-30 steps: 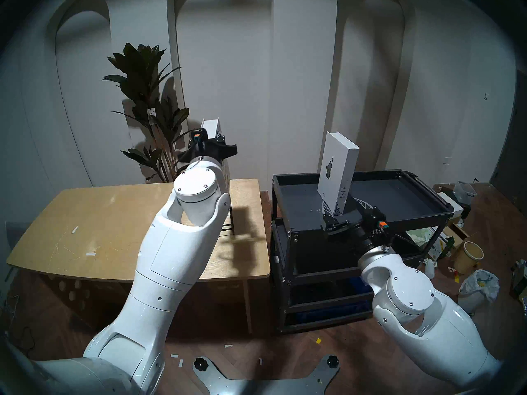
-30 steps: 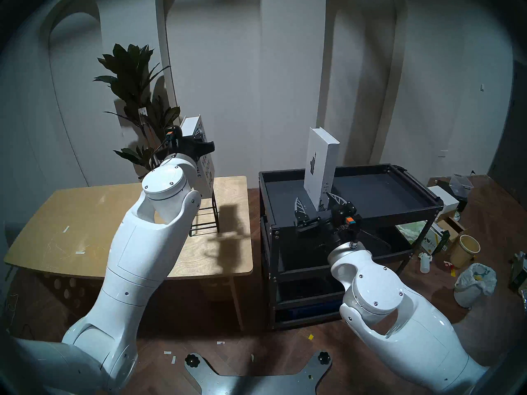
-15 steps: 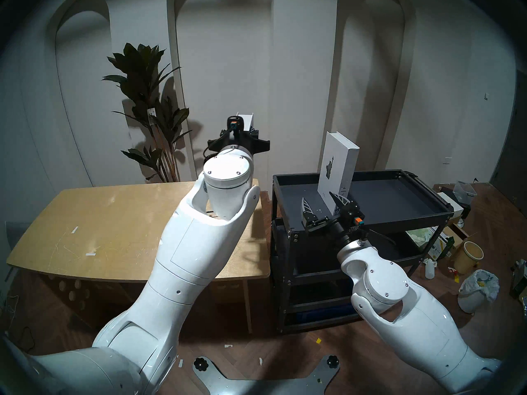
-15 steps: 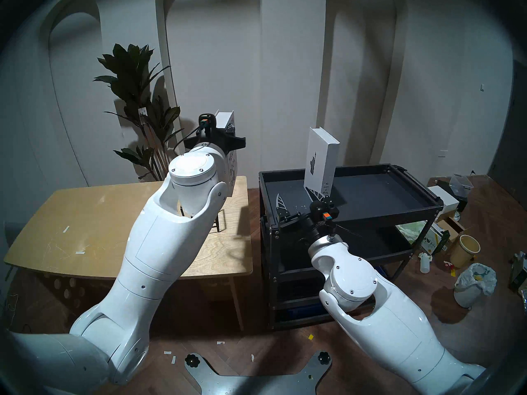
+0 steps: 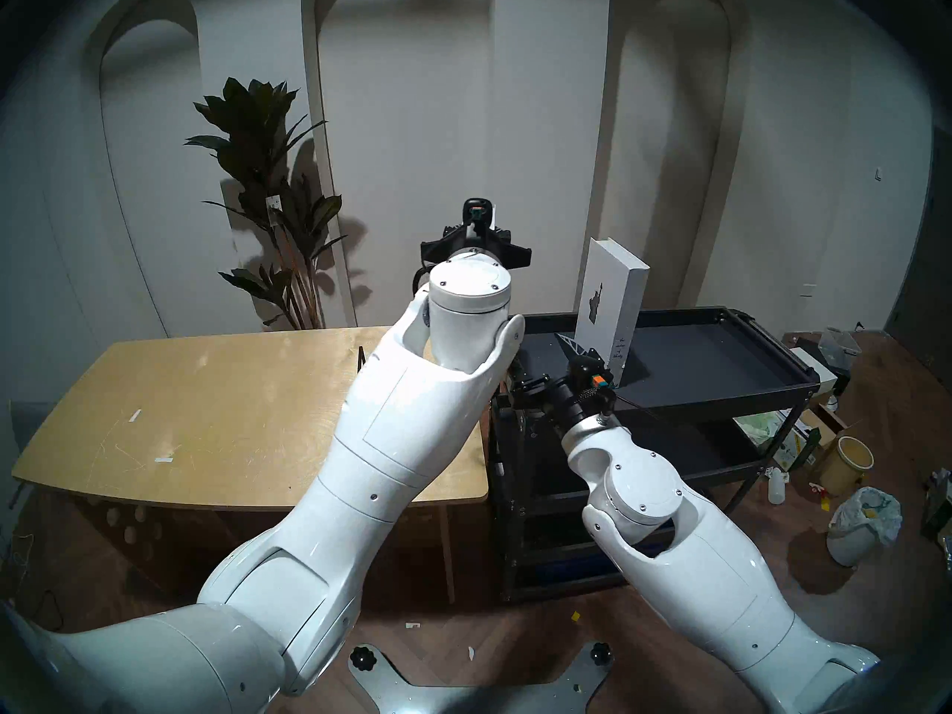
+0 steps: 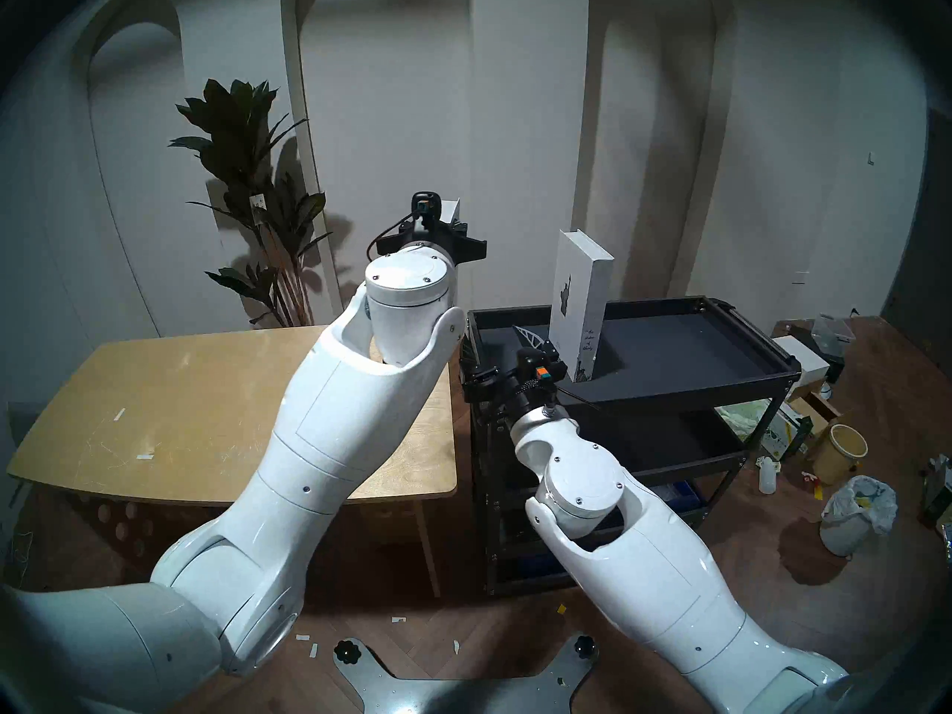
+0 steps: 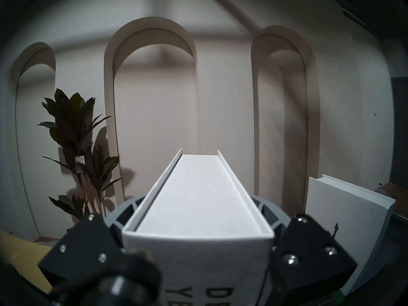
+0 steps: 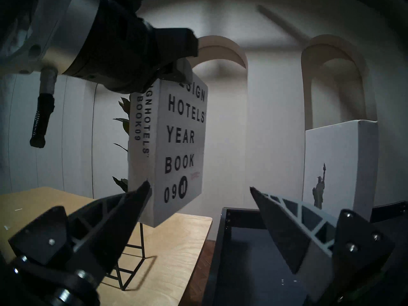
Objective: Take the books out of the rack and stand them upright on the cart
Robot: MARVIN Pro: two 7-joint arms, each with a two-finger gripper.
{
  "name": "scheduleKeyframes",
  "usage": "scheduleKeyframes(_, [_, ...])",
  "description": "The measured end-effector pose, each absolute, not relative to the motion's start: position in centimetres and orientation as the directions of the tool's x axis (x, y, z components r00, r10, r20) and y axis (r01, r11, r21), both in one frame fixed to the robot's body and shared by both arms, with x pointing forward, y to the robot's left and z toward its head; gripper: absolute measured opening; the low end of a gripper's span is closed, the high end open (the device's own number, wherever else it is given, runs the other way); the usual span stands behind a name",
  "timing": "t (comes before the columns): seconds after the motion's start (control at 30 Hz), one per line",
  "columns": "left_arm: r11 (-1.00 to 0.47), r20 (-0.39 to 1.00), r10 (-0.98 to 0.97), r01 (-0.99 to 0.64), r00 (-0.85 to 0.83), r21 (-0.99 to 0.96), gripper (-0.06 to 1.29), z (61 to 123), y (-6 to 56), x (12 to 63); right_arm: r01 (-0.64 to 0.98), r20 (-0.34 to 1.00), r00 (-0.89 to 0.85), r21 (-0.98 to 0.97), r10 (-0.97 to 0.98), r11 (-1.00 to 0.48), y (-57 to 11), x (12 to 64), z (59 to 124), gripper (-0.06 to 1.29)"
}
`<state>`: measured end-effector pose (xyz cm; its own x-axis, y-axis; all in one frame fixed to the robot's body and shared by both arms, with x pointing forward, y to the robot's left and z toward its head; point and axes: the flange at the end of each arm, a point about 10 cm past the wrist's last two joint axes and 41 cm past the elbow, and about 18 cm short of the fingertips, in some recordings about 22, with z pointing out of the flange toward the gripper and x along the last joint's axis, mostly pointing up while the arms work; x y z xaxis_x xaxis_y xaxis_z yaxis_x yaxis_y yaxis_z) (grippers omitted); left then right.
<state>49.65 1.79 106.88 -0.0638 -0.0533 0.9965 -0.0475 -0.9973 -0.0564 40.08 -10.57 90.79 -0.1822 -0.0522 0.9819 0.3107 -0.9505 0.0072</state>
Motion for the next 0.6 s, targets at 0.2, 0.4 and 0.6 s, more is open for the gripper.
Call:
scheduleKeyframes(0.2, [-0.998,0.997,-0.054,-0.042,-0.062,-0.057,0.62,108.0,-0.1,50.1,0.308,0.980,-0.187,-0.003,-0.064,-0.951,-8.8,41.6,90.9,1.20])
scheduleKeyframes(0.4, [-0.998,0.996,-0.065,-0.016,-0.063,-0.066,0.62,108.4,-1.3,50.5,0.279,0.980,-0.188,-0.008,-0.062,-0.960,-7.6,43.3,90.8,1.20])
scheduleKeyframes(0.6, [-0.997,0.995,-0.080,0.024,-0.062,-0.078,0.62,108.6,-1.9,50.9,0.238,0.978,-0.201,-0.006,-0.055,-0.971,-6.8,45.4,90.7,1.20])
